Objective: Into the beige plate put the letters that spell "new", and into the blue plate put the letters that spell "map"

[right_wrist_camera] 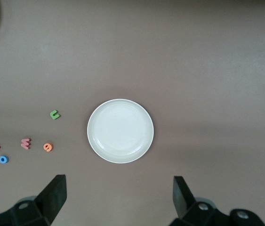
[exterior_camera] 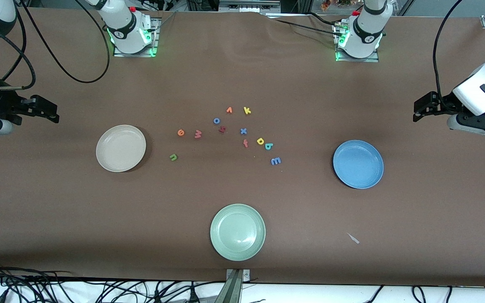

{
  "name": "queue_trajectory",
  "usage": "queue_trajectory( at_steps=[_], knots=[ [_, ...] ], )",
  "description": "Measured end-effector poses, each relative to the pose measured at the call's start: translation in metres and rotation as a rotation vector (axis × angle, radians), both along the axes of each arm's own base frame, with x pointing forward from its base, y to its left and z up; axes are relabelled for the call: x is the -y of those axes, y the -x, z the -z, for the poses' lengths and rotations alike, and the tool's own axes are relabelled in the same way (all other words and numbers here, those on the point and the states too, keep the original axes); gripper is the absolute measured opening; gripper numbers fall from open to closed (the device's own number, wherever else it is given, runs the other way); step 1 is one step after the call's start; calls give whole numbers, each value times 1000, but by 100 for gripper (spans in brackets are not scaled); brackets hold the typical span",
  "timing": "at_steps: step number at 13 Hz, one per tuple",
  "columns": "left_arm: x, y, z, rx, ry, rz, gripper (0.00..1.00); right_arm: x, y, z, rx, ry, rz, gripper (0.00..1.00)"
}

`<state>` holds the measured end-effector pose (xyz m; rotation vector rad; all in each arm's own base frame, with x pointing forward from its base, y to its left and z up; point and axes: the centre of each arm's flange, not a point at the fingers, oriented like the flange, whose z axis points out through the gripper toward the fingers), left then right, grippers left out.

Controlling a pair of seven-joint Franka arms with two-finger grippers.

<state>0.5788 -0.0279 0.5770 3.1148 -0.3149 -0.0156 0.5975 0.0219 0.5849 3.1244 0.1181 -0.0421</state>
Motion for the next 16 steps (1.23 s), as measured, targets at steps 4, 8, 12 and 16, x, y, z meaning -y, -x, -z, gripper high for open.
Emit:
queue_trajectory(
  at_steps=[4,8,12,16],
  knots=[
    [0,0,0,0,0,0,100,0,0,0,0,1,0,100],
    [0,0,0,0,0,0,100,0,0,0,-1,1,0,100],
    [0,0,0,0,0,0,100,0,0,4,-8,1,0,100],
    [0,0,0,0,0,0,100,0,1,10,-20,2,0,100]
  ],
)
